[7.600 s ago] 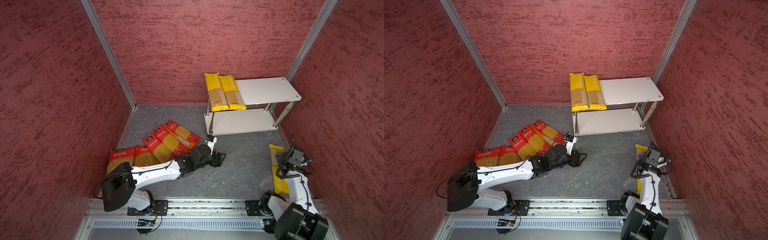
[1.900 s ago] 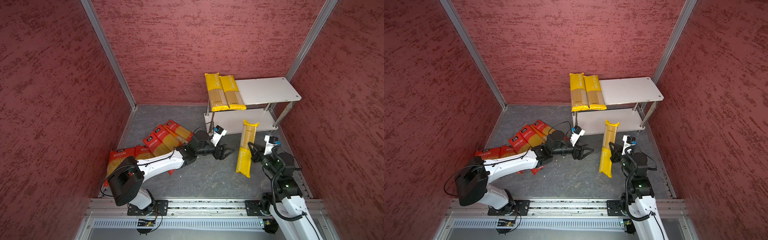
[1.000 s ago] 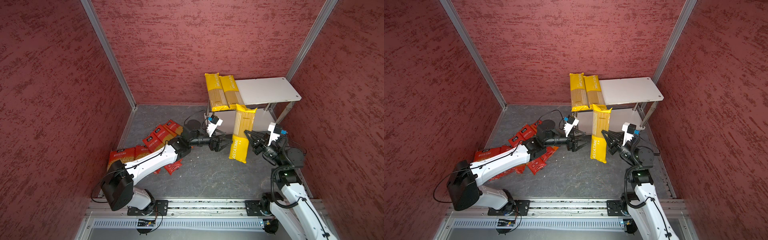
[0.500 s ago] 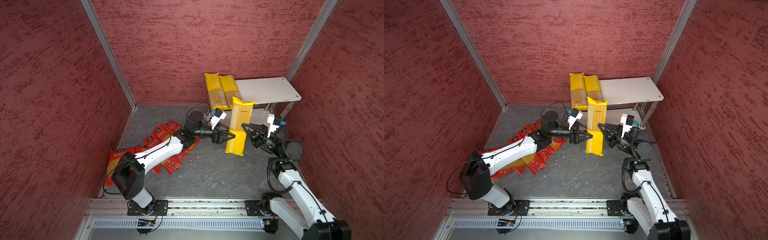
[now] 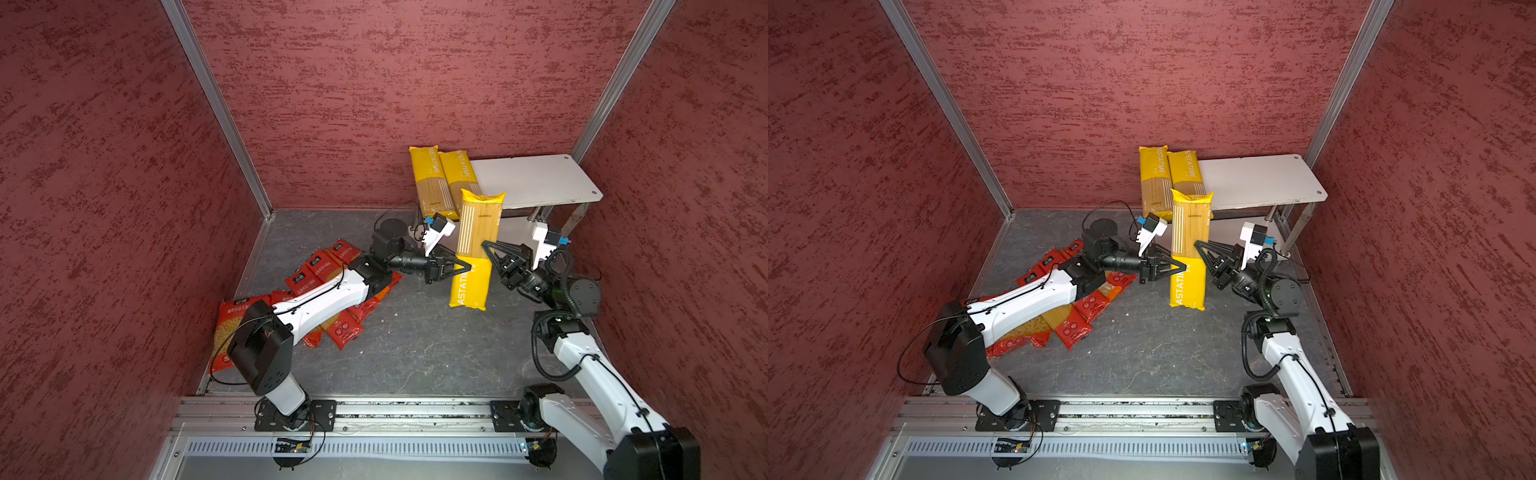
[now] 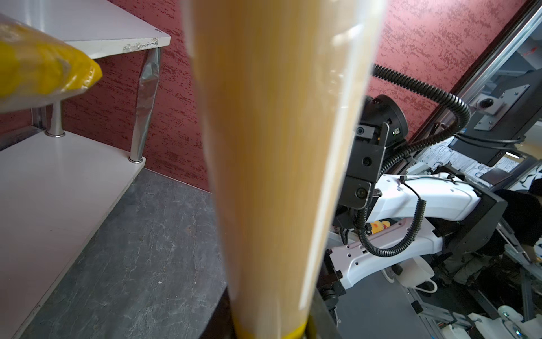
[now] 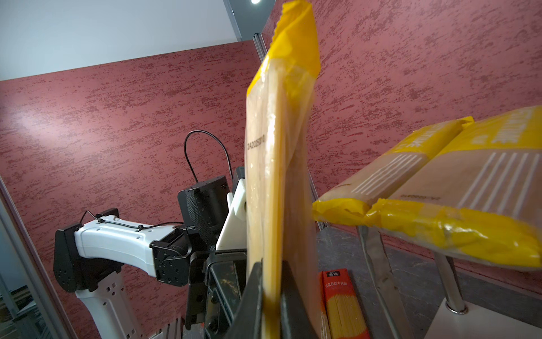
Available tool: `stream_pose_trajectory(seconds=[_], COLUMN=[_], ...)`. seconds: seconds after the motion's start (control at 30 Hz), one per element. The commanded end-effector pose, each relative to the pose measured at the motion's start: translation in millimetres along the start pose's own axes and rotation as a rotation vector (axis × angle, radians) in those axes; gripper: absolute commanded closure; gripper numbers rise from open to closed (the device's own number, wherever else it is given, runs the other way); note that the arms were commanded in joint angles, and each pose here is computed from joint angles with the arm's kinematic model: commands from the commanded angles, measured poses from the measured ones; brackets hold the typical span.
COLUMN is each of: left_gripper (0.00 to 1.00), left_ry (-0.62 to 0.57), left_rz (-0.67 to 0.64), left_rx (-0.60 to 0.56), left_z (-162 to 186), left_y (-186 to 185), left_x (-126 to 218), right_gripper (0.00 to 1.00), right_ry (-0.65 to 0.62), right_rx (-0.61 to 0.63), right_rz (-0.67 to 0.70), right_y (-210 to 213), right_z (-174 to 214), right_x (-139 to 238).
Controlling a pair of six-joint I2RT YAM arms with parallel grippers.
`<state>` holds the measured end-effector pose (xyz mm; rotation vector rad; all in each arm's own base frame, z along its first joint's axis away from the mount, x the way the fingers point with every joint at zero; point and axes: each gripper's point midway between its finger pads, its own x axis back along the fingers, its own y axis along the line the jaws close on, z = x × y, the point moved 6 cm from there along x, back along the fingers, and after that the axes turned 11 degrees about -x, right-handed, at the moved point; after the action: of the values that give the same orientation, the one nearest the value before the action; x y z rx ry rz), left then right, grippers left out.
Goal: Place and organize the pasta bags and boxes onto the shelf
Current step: 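Grasp the pack's upper part with the left gripper while the right holds it, then raise the pack onto the upper shelf beside the other packs with both grippers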
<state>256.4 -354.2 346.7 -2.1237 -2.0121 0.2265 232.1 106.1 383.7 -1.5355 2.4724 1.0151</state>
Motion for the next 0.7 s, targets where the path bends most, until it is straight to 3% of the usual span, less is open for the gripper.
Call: stream_pose_trajectory(seconds=[0.0, 0.33, 0.43, 0.67], left_gripper=[0.87, 0.99, 1.0, 1.0], left_ry=[-0.043, -0.162, -0.215, -0.322], left_rz=[0.007, -0.089, -0.125, -0.234], left_rx=[-0.035, -0.04, -0.05, -0.089], left_z=[-21.4, -58.5, -73.4, -104.0], left_y=[-4.3, -1.8, -2.7, -0.9], left_x=[-1.6, 7.7, 14.6, 28.9], right_gripper=[0.87, 0.56, 0.52, 0.48], right_ry=[-0.134, -0.161, -0.163, -0.25], right_rx=[0.069, -0.004, -0.058, -0.163], right_rz=[-0.024, 0.113, 0.252, 0.314], right_y=[18.0, -1.3, -21.1, -30.6], right_z=[-25.8, -14.4, -9.6, -2.3], right_x=[-1.3, 9.3, 13.4, 28.3])
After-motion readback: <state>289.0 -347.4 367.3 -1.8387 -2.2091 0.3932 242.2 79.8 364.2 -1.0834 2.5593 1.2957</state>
